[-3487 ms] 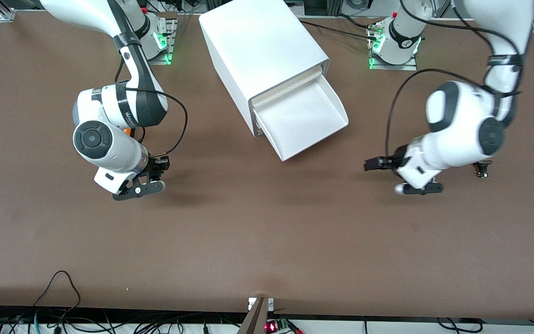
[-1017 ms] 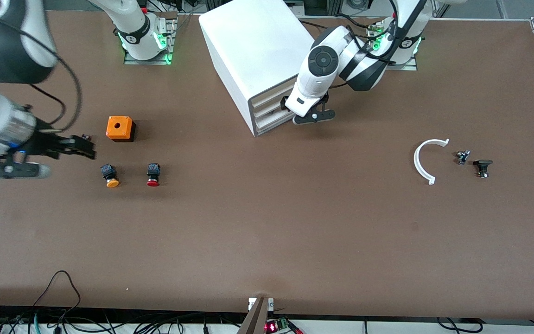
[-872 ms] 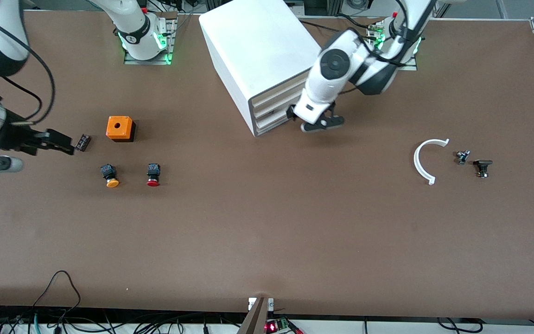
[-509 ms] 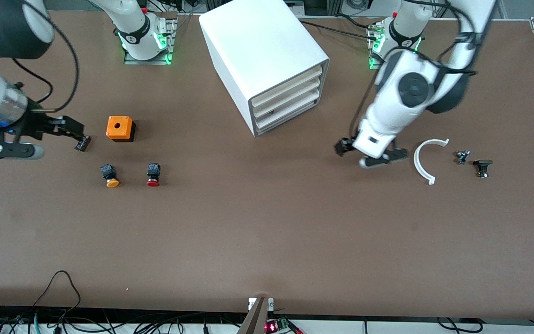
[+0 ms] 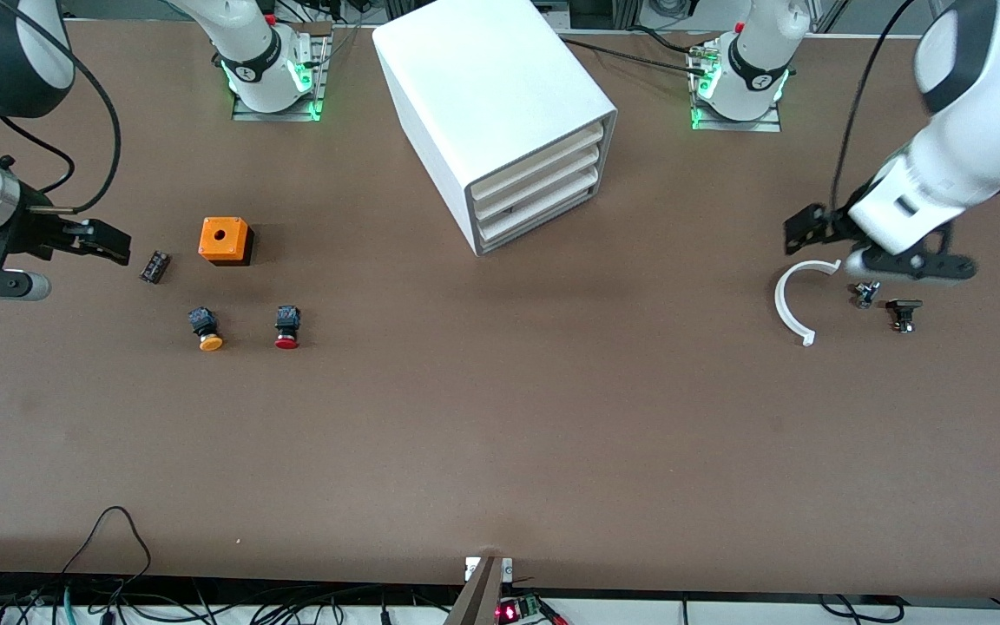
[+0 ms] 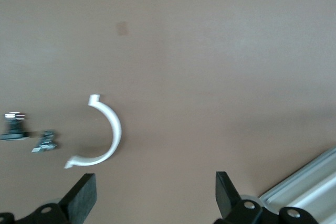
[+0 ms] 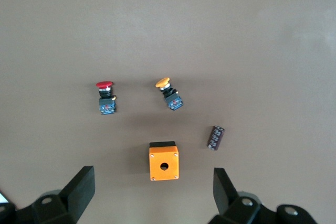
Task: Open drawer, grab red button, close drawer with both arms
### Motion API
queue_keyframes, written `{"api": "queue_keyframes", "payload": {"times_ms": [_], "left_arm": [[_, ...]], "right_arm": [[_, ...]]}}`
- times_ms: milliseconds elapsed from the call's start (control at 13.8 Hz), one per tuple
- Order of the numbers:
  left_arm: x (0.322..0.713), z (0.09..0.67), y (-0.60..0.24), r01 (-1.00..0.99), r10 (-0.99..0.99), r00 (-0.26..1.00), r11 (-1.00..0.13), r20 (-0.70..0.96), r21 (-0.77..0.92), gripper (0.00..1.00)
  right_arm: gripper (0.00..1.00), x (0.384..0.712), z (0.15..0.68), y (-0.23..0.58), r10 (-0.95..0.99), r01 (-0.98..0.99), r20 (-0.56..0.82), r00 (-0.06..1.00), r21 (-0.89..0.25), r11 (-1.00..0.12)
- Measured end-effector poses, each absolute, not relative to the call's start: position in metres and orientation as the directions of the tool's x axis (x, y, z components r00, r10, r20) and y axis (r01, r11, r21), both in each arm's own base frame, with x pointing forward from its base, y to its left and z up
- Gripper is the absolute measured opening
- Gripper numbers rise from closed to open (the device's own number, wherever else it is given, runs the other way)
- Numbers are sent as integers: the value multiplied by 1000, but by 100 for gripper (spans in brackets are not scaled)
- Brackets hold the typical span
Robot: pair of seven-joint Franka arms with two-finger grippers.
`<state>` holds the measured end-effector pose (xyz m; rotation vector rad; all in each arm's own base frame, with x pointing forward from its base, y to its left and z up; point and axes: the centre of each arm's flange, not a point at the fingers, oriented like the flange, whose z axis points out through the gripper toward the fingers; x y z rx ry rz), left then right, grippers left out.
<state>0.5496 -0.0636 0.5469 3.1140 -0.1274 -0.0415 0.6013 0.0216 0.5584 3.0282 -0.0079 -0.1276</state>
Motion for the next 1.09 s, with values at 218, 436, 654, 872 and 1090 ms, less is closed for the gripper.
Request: {"api": "queue_keyframes", "payload": {"times_ms": [218,436,654,872,1090], "left_arm": [[537,593,-46,-99,-98,995,-995,-24,-31,100],[536,608,-35,-88,-87,995,-996,-40,-33,100],[539,605,-37,-91,-90,995,-995,-51,-33,100],[541,602,-38,-94,-92,994,-995,-59,-33,100],[541,602,-38,-94,-92,994,-995,-61,-33,100]], "right_arm": [[100,595,560,21,33,40,-74,997,102,-994],[100,585,557,18,46,50,-48,998,93,-994],[100,580,556,10,36,39,-43,998,90,-995],[100,580,557,10,35,39,-41,999,90,-995],[100,580,557,11,36,40,-41,999,90,-995]]}}
